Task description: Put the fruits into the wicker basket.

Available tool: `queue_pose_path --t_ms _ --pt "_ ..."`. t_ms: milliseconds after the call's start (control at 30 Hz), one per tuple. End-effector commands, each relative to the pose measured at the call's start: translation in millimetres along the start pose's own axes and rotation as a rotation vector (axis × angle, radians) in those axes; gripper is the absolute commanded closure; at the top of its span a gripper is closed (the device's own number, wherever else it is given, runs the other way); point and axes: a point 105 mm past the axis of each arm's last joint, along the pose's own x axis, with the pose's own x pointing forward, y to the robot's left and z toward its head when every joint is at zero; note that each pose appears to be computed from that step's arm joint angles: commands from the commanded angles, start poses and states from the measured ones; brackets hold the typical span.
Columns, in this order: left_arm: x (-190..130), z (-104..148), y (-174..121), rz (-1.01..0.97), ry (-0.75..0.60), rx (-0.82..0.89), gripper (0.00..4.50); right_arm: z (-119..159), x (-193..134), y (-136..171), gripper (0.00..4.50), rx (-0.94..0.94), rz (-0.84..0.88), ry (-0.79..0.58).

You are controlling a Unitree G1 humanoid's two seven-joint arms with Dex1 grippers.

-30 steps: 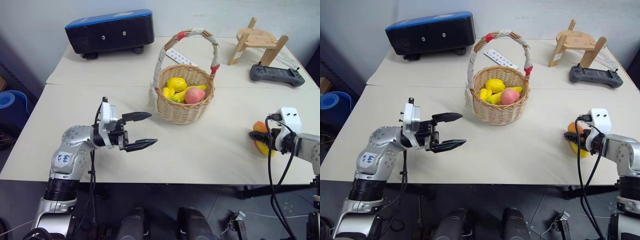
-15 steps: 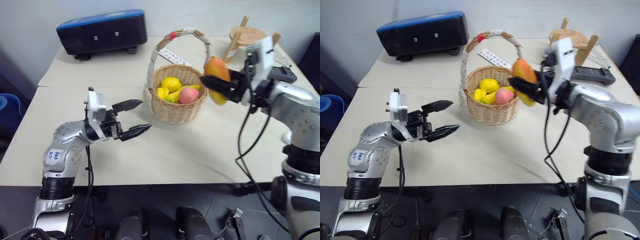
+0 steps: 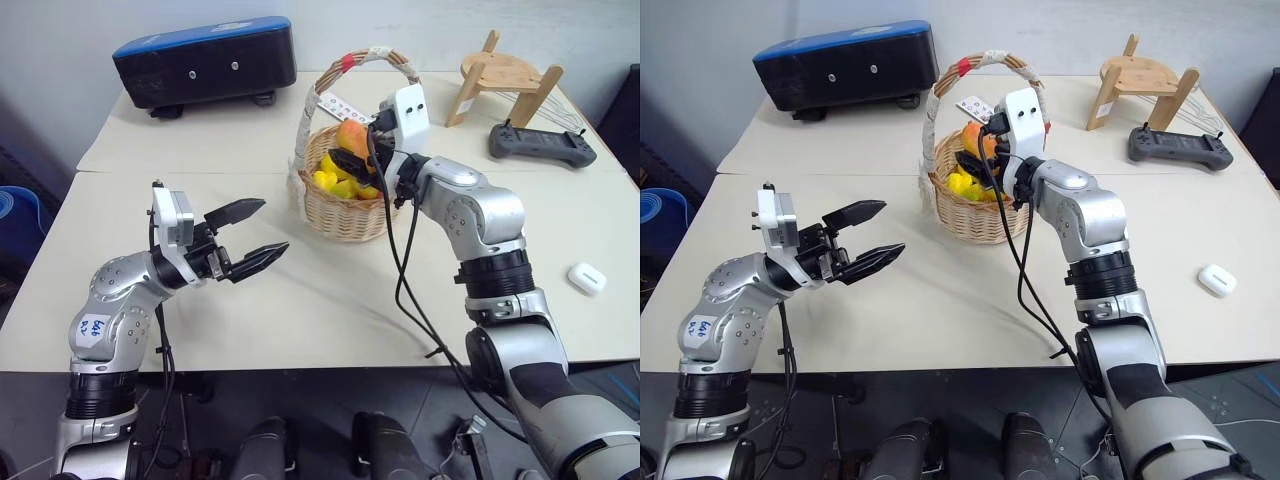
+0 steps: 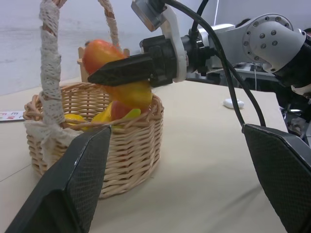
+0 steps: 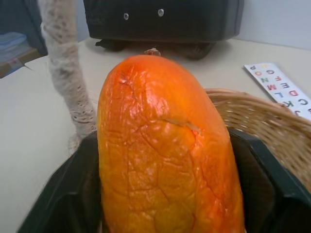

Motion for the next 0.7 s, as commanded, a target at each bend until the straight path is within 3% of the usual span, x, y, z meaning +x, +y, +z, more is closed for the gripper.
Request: queue_pose_path --t_ms 33,167,400,567,700 --pt "1.2 9.1 -4.8 -0.008 -0.032 0.03 0.0 32.6 -1.2 2.2 0.01 -0.064 0.024 -0.097" --pt "1.4 10.0 -3.7 -0.005 -0.032 0.038 0.0 46.3 -32.6 1.1 0.01 -0.136 0.13 -0.097" --pt "-6.5 10.8 -0.5 0.02 -0.023 0.049 0.0 24.0 -86.7 -25.4 0.01 -0.147 0.154 0.04" --pt "-8.5 10.4 1.5 0.025 -0.018 0.052 0.0 22.7 -77.9 -73.1 0.01 -0.171 -0.11 0.038" --pt "-5.8 11.8 3.1 0.019 -0.022 0.06 0.0 22.7 -50.1 -82.4 0.01 -0.184 -0.194 -0.011"
